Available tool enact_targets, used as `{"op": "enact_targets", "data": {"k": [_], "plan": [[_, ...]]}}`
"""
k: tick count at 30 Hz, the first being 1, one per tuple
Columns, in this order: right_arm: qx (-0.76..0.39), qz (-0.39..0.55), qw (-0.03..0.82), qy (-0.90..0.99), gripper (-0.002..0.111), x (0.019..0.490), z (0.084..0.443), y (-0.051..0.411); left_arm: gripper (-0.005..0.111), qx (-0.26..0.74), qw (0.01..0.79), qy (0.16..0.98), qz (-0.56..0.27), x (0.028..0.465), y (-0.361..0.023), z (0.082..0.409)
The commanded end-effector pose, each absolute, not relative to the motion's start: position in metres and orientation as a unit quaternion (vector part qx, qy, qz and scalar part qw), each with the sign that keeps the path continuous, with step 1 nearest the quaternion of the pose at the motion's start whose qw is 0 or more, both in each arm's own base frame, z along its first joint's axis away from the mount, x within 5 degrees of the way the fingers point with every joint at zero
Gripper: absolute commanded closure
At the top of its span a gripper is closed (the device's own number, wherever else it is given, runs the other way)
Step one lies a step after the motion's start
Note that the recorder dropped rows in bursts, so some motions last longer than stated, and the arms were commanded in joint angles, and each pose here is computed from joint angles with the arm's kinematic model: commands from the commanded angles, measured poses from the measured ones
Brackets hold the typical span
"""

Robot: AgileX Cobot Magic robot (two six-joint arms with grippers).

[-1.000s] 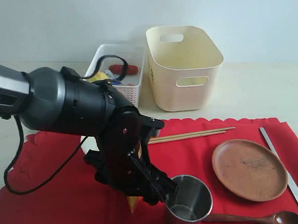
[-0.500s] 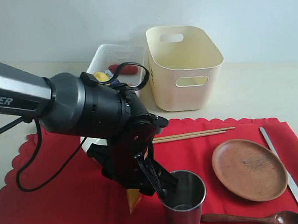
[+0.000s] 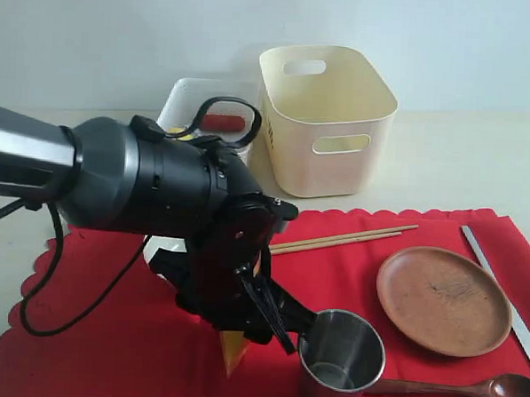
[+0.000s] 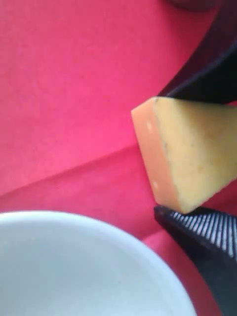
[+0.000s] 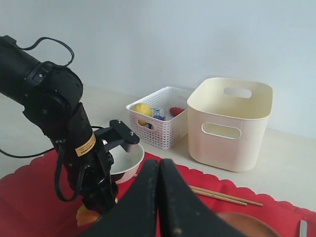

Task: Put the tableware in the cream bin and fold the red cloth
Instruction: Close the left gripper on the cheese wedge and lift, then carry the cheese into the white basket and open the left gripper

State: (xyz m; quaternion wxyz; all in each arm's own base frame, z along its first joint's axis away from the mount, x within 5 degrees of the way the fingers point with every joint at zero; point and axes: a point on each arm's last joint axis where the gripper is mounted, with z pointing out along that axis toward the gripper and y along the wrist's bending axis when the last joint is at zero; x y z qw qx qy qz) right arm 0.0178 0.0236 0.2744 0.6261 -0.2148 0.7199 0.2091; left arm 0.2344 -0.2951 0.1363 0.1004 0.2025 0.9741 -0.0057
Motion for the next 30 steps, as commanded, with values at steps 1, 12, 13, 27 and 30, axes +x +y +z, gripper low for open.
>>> {"op": "enact_targets", "data": {"k": [1, 12, 13, 27, 30], "plan": [[-0.211, 0.210, 0.633, 0.715, 0.108, 0.018, 0.275, 0.023, 0.107, 0.202, 0.116, 0.972, -0.023, 0.231, -0.296, 0.157], [-0.211, 0.210, 0.633, 0.715, 0.108, 0.018, 0.275, 0.023, 0.107, 0.228, 0.139, 0.962, -0.048, 0.215, -0.299, 0.192], [-0.211, 0.210, 0.633, 0.715, 0.108, 0.018, 0.275, 0.023, 0.107, 0.234, 0.144, 0.960, -0.052, 0.212, -0.299, 0.197], [-0.211, 0.210, 0.633, 0.715, 0.108, 0.018, 0.275, 0.023, 0.107, 0.259, 0.253, 0.928, -0.091, 0.201, -0.275, 0.278], [-0.211, 0.210, 0.633, 0.715, 0.108, 0.018, 0.275, 0.023, 0.107, 0.251, 0.273, 0.925, -0.083, 0.209, -0.265, 0.287]]}}
